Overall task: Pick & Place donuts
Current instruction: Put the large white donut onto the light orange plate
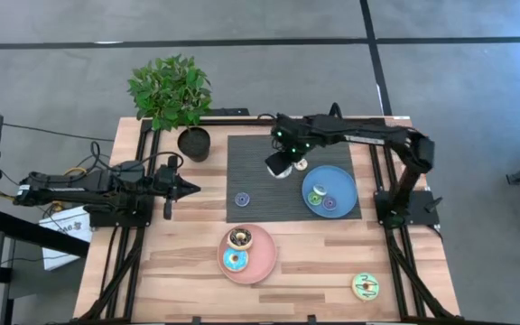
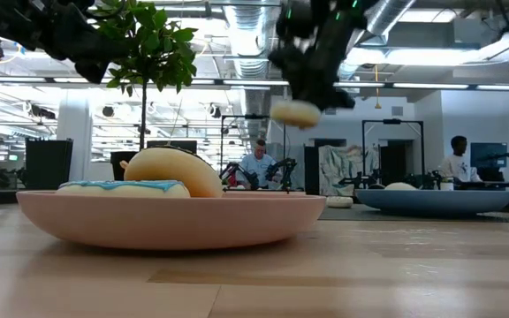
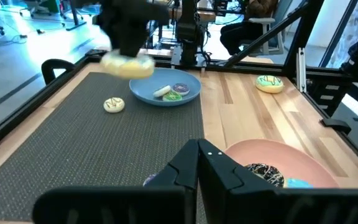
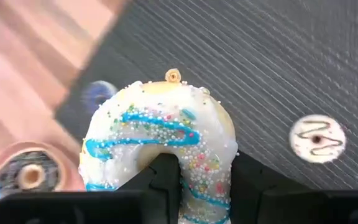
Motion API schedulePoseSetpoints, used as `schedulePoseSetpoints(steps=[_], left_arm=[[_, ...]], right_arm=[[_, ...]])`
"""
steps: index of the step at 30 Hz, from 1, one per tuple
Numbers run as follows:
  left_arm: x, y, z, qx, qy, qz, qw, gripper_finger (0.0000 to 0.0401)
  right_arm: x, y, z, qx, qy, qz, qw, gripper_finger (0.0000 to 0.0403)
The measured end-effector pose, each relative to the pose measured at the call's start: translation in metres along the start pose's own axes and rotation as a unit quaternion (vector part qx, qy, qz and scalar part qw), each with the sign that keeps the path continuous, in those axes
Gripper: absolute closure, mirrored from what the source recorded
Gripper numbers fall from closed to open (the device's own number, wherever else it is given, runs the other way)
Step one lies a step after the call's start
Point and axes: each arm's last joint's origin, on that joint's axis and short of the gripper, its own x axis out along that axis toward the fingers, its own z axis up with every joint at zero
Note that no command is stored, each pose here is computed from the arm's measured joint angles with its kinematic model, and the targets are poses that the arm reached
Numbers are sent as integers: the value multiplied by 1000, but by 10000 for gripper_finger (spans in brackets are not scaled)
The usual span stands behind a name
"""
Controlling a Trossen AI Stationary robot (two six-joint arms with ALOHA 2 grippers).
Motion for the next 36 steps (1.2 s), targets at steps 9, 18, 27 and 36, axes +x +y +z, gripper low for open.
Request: schedulePoseSetpoints(steps=[9,18,27,36], left_arm=[[0,0,0,28,1,2,1000,401],[0,0,0,43,1,4,999,401],[0,0,0,34,0,4,999,401],[0,0,0,0,2,4,1000,401]], right_arm=[[-13,80,-74,-67,-110,10,992,316],[7,131,-156,-86,-185,42,978,316],[12,156,-200,-61,-198,87,974,316],[84,176,-221,-73,-199,82,974,327]])
